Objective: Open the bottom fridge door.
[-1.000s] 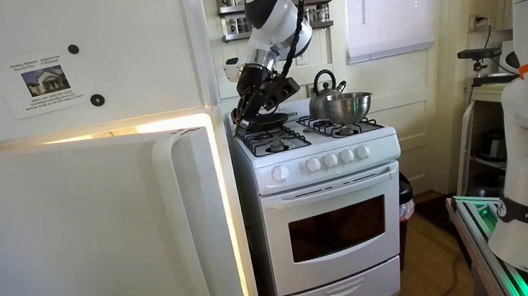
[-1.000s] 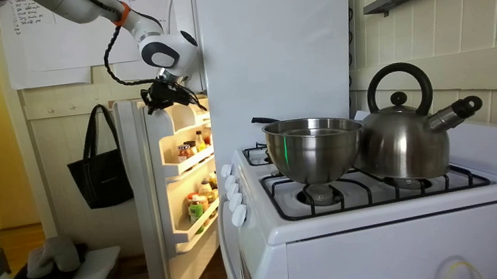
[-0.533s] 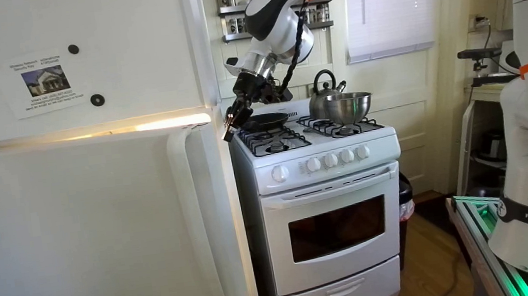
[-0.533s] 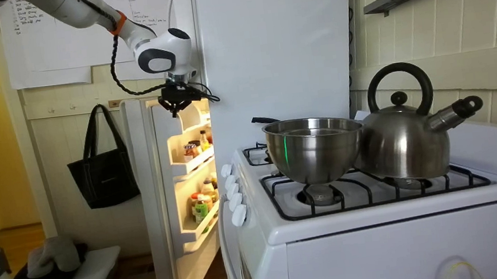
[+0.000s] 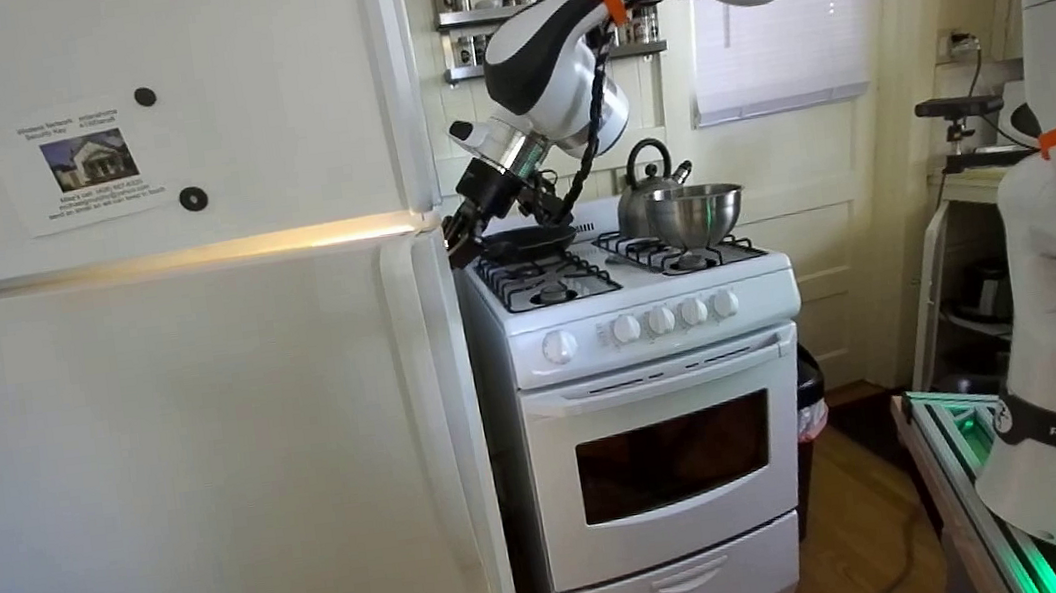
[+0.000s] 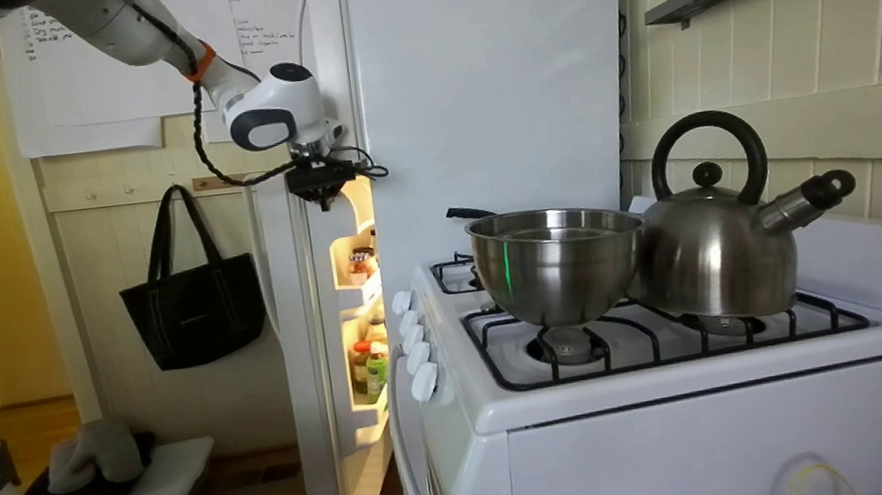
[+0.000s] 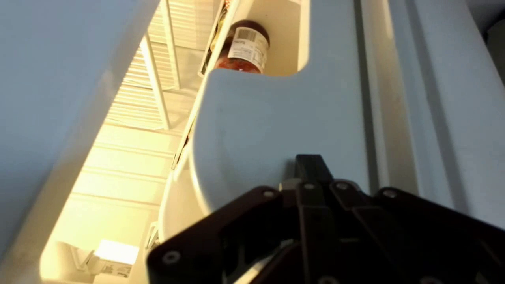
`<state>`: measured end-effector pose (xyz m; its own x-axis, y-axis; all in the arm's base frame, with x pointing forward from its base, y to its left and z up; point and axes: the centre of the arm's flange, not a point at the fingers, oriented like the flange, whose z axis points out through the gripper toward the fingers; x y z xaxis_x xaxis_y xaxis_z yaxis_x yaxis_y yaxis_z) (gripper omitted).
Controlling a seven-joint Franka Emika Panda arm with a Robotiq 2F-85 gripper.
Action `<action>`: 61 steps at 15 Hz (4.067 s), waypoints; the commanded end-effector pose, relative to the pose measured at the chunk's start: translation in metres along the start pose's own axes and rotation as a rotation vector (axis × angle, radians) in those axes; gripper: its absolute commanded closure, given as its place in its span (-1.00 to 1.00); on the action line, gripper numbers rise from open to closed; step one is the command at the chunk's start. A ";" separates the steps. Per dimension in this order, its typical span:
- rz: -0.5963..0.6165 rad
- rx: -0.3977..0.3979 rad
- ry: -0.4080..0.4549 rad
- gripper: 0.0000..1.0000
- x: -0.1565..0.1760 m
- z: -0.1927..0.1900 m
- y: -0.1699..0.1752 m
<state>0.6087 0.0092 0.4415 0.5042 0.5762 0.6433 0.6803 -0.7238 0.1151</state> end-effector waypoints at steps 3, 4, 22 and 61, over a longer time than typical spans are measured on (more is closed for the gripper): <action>0.097 0.109 0.042 1.00 -0.006 0.017 -0.020; 0.131 0.158 0.056 1.00 -0.005 0.012 -0.022; 0.121 0.359 -0.008 1.00 -0.013 -0.029 -0.039; -0.068 0.133 -0.023 1.00 0.037 0.078 -0.044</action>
<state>0.6097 0.0548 0.4192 0.5680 0.5757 0.5882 0.7495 -0.6570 -0.0807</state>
